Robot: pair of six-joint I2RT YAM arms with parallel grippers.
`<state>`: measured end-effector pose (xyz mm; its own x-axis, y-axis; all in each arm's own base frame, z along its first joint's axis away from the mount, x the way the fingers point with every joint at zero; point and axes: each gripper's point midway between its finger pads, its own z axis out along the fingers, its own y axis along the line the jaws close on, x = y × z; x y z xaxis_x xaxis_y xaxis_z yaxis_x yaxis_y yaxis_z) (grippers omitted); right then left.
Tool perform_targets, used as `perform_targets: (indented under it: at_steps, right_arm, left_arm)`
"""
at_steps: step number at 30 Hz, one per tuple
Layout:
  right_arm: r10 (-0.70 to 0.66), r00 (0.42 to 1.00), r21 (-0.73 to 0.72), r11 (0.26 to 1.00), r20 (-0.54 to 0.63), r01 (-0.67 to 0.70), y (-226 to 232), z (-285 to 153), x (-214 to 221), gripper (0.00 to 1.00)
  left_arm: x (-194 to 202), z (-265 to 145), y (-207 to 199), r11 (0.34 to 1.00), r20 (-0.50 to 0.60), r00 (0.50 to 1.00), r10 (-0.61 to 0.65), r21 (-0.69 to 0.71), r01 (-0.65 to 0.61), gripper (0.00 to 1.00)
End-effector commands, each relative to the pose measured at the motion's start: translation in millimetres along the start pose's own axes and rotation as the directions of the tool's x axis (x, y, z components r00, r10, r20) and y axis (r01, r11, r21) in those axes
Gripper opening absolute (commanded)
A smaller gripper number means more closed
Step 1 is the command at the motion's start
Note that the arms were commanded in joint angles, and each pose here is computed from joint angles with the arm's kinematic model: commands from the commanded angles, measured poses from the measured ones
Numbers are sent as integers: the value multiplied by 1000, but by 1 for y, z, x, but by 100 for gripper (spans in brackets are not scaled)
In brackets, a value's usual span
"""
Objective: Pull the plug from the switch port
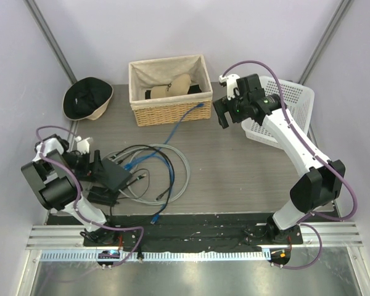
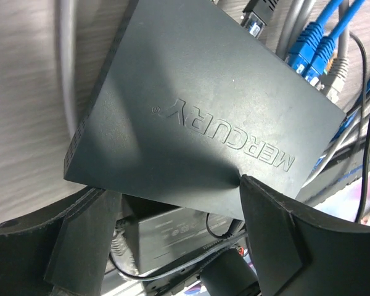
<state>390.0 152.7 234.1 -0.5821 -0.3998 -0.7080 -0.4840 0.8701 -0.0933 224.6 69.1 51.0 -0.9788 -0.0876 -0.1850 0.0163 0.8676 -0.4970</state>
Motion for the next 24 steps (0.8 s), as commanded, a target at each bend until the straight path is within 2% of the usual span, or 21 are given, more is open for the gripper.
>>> perform_targets:
  at_steps: [1,5,15,24]
  right_arm:
    - [-12,999,32,999,44,10,-6,-13,-6,99]
    - [-16,999,65,998,39,14,-10,-20,3,99]
    - [-24,998,75,997,50,20,-9,-36,16,99]
    - [-30,998,98,995,64,23,-13,-42,18,100]
  left_arm:
    - [-9,13,-32,994,-18,995,98,55,-97,81]
    - [-21,26,-56,986,-58,985,162,39,-160,81]
    - [-56,47,-106,994,-88,995,55,102,-46,80]
    - [-73,88,-145,989,-139,985,97,120,-81,79]
